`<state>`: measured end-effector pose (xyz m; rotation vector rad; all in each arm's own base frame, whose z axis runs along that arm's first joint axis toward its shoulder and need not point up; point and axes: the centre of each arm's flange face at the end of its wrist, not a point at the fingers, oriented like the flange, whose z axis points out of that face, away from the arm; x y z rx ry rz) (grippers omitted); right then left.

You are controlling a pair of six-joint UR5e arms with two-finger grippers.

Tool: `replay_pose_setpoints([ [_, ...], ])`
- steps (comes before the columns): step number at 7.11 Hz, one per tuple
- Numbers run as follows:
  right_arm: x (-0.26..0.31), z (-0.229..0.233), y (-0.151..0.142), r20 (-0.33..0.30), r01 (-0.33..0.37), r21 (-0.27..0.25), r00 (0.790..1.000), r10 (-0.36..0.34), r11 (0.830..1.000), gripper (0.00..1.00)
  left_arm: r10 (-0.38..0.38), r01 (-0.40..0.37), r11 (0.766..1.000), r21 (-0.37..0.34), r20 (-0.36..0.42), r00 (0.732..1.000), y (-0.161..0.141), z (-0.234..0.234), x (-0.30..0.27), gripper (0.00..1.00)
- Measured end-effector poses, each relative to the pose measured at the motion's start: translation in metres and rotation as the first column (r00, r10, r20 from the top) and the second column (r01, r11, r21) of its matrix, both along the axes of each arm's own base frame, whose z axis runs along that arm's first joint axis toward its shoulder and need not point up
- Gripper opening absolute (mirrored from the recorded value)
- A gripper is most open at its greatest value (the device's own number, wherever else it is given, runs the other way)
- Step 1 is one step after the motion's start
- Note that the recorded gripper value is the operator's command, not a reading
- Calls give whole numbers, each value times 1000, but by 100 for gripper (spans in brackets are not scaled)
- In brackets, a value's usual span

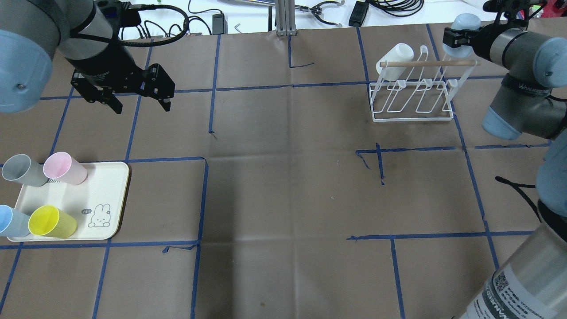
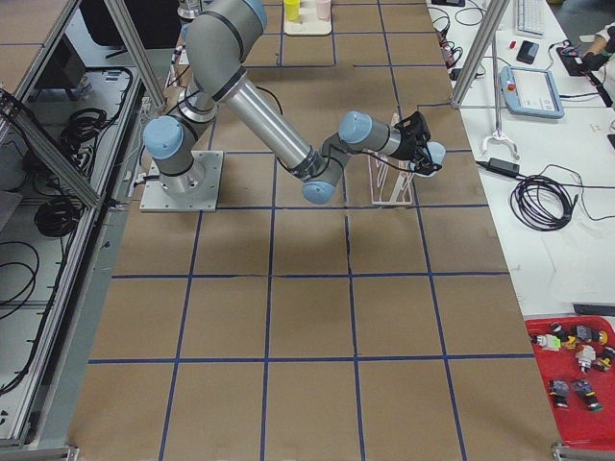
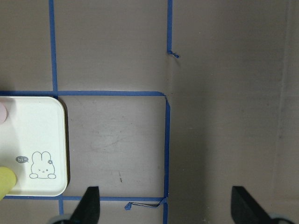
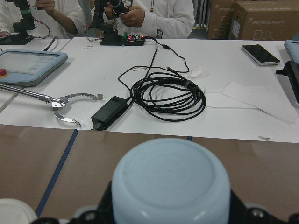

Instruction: Transfer IKEA cup to right arm and place on rack

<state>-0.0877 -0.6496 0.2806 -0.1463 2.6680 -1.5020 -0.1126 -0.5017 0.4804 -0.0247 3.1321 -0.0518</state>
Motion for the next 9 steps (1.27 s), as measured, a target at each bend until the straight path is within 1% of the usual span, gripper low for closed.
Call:
replay_pose_setpoints([
  [1,2,-1,1,1,-1,3,1000,1,1000,32,-1,1,1000,-1,0,1000,0,0,0,99],
  [2,4,-2,4,2,-3,8,1000,3,1000,38,-2,2,1000,-1,0,1000,0,0,0,99],
  [3,5,-5,6,6,-3,14,1000,3,1000,77,-2,2,1000,-1,0,1000,0,0,0,99],
  [4,6,-6,7,8,-4,14,1000,4,1000,99,-2,2,1000,-1,0,1000,0,0,0,99],
  [9,6,-2,6,12,1,11,1000,-1,1000,100,-2,2,1000,4,-1,1000,0,-2,0,99],
])
